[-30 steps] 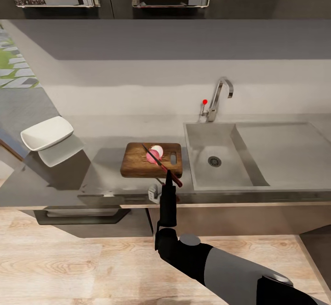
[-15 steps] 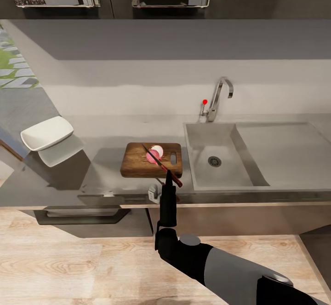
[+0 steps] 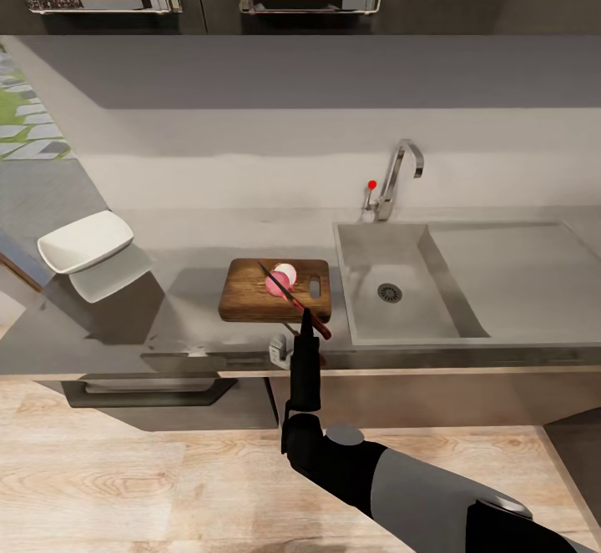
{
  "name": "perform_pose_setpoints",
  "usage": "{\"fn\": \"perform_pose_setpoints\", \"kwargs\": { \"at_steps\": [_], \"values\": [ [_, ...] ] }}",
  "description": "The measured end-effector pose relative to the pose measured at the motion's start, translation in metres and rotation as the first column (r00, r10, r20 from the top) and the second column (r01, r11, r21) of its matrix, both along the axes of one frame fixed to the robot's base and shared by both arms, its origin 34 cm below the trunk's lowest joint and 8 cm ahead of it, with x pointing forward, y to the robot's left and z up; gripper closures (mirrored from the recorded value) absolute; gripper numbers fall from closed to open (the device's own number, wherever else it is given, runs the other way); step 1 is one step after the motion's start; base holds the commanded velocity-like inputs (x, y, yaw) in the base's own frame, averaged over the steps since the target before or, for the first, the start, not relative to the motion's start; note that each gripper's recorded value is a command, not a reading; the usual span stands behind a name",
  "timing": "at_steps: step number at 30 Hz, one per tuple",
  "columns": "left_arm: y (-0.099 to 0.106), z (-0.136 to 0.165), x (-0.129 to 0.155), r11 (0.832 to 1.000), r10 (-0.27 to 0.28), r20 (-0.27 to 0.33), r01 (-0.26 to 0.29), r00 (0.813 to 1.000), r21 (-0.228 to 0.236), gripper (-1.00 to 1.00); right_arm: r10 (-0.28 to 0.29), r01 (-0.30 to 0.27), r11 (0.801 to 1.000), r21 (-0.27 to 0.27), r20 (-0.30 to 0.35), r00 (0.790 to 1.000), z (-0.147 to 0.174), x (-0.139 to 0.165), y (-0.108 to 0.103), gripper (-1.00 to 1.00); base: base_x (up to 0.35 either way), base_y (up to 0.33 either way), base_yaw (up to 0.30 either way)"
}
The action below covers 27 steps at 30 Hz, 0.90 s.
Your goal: In the kitchen, take the Vidalia onion out of the sink, dice it on the chopping board with the paring knife, put the diced onion into the bowl on the countertop, then place both the paring knife and the chopping board into the sink.
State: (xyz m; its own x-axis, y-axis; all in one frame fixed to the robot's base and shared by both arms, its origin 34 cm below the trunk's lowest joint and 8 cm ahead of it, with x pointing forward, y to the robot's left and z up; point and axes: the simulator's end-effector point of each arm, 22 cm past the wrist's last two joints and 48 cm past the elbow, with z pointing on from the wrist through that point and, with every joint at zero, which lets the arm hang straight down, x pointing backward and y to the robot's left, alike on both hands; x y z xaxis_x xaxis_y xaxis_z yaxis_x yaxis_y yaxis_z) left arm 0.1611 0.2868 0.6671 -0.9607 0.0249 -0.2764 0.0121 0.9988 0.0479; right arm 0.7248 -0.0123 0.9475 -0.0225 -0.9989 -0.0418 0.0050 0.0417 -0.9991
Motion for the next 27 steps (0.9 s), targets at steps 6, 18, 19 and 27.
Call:
{"fn": "perform_pose_setpoints", "kwargs": {
  "at_steps": [6,18,19,27],
  "values": [
    [-0.0001,0.0,0.0,1.0,0.0,0.0,0.0,1.0,0.0,-1.0,0.0,0.0,1.0,0.0,0.0,1.0,-0.0001,0.0,-0.0001,1.0,0.0,0.0,0.0],
    [-0.0002,0.0,0.0,1.0,0.0,0.0,0.0,1.0,0.0,-1.0,0.0,0.0,1.0,-0.001,0.001,1.0,0.0,0.0,-0.0001,1.0,0.0,0.0,0.0],
    [-0.0002,0.0,0.0,1.0,0.0,0.0,0.0,1.0,0.0,-1.0,0.0,0.0,1.0,0.0,0.001,1.0,0.0001,0.0,0.0,1.0,0.0,0.0,0.0],
    [-0.0001,0.0,0.0,1.0,0.0,0.0,0.0,1.0,0.0,-1.0,0.0,0.0,1.0,0.0,0.001,1.0,0.0,0.0,-0.0001,1.0,0.0,0.0,0.0]
  ]
}}
